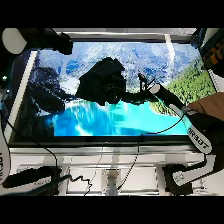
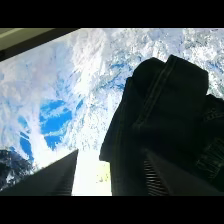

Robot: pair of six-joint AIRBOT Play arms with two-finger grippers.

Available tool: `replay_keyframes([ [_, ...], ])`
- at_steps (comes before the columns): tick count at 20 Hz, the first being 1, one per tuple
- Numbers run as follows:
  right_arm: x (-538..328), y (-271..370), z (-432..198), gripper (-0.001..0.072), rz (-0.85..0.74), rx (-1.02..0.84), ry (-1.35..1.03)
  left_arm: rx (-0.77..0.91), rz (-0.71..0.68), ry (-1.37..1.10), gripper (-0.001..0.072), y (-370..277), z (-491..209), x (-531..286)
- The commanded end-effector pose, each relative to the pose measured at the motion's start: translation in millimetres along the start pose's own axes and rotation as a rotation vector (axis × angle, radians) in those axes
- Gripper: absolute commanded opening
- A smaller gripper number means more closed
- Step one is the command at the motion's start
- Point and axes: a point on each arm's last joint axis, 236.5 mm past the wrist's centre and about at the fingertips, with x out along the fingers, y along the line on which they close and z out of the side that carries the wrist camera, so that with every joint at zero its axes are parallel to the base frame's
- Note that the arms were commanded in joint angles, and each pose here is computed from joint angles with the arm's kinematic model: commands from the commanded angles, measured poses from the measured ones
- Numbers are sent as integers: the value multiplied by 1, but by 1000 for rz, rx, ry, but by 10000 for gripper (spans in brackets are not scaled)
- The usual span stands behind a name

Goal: Fold the clothes and pants, and hang the long-sleeved shirts on hangers.

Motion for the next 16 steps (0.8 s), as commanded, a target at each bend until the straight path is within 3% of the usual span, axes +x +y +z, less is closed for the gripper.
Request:
replay_keyframes([
  [1,12,-2,-12,566,18,38,53,2,-4,24,538,-2,-7,14],
  [12,32,37,-6,566,73,-109,80,3,-6,31,538,-3,-9,18],
  [16,31,19,-10,565,10,-81,116,3,-6,32,538,-3,-9,18],
])
